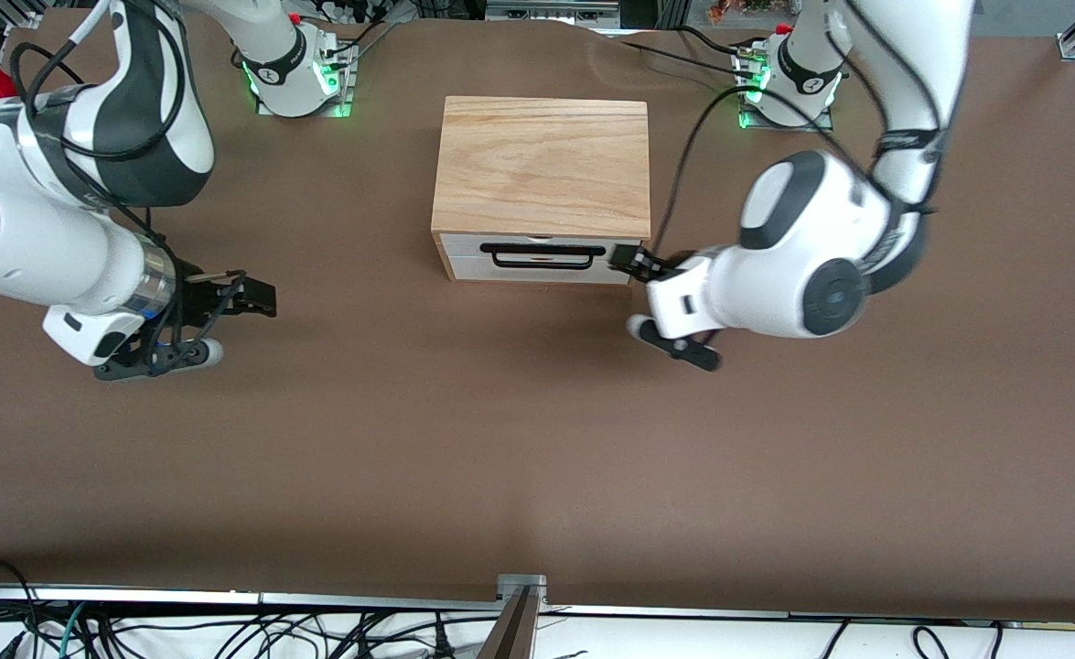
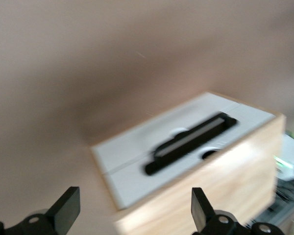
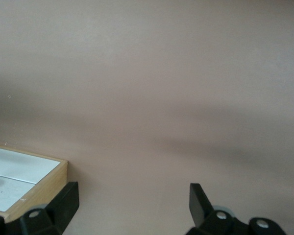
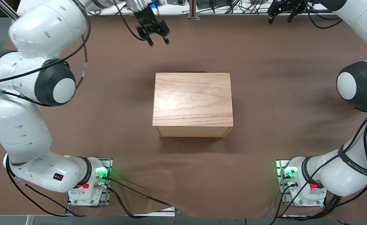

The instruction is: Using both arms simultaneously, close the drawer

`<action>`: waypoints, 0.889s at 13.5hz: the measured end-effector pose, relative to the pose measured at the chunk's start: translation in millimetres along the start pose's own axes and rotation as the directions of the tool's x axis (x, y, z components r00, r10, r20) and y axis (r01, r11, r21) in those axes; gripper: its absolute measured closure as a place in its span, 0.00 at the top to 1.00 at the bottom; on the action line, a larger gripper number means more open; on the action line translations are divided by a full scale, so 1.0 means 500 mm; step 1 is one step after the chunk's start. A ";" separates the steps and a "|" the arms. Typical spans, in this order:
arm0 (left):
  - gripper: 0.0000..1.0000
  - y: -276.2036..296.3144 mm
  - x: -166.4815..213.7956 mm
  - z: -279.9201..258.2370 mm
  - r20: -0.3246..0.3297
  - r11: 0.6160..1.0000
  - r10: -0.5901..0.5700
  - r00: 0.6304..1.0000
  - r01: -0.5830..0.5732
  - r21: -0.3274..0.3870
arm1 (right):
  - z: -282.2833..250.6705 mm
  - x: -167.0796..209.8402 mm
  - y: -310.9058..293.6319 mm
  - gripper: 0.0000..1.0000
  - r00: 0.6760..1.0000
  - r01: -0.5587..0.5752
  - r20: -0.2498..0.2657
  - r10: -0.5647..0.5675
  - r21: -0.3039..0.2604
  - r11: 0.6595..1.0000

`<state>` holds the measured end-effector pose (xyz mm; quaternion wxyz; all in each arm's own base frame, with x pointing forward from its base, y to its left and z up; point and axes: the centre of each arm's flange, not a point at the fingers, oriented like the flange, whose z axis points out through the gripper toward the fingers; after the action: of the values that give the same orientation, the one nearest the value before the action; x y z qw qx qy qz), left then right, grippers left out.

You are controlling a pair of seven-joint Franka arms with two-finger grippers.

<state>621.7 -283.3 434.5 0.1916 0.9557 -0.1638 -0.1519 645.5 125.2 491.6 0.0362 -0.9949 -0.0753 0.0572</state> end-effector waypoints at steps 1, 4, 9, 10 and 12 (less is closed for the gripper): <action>1.00 -0.023 -0.008 -0.042 -0.031 0.998 0.000 1.000 0.002 0.063 | -0.015 -0.004 0.008 1.00 1.000 -0.005 -0.001 0.005 -0.004 1.000; 1.00 -0.086 -0.040 -0.144 -0.106 0.979 -0.021 0.994 0.042 0.201 | -0.110 -0.065 0.026 1.00 1.000 0.007 0.003 -0.007 -0.049 0.999; 1.00 -0.149 -0.139 -0.306 -0.183 0.901 -0.055 0.982 0.128 0.414 | -0.225 -0.211 0.087 1.00 1.000 0.015 -0.004 -0.015 -0.027 1.000; 1.00 -0.155 -0.160 -0.333 -0.203 0.899 -0.063 0.977 0.144 0.415 | -0.228 -0.222 0.087 1.00 1.000 0.019 -0.002 -0.019 -0.024 1.000; 1.00 -0.165 -0.205 -0.361 -0.224 0.895 -0.080 0.971 0.169 0.413 | -0.215 -0.223 0.082 1.00 0.999 0.029 0.014 -0.028 -0.027 0.999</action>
<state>614.3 -116.2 582.2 -0.0182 0.9932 -0.1114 -0.0268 554.6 60.9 606.9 0.0229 -0.9937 -0.0905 0.0626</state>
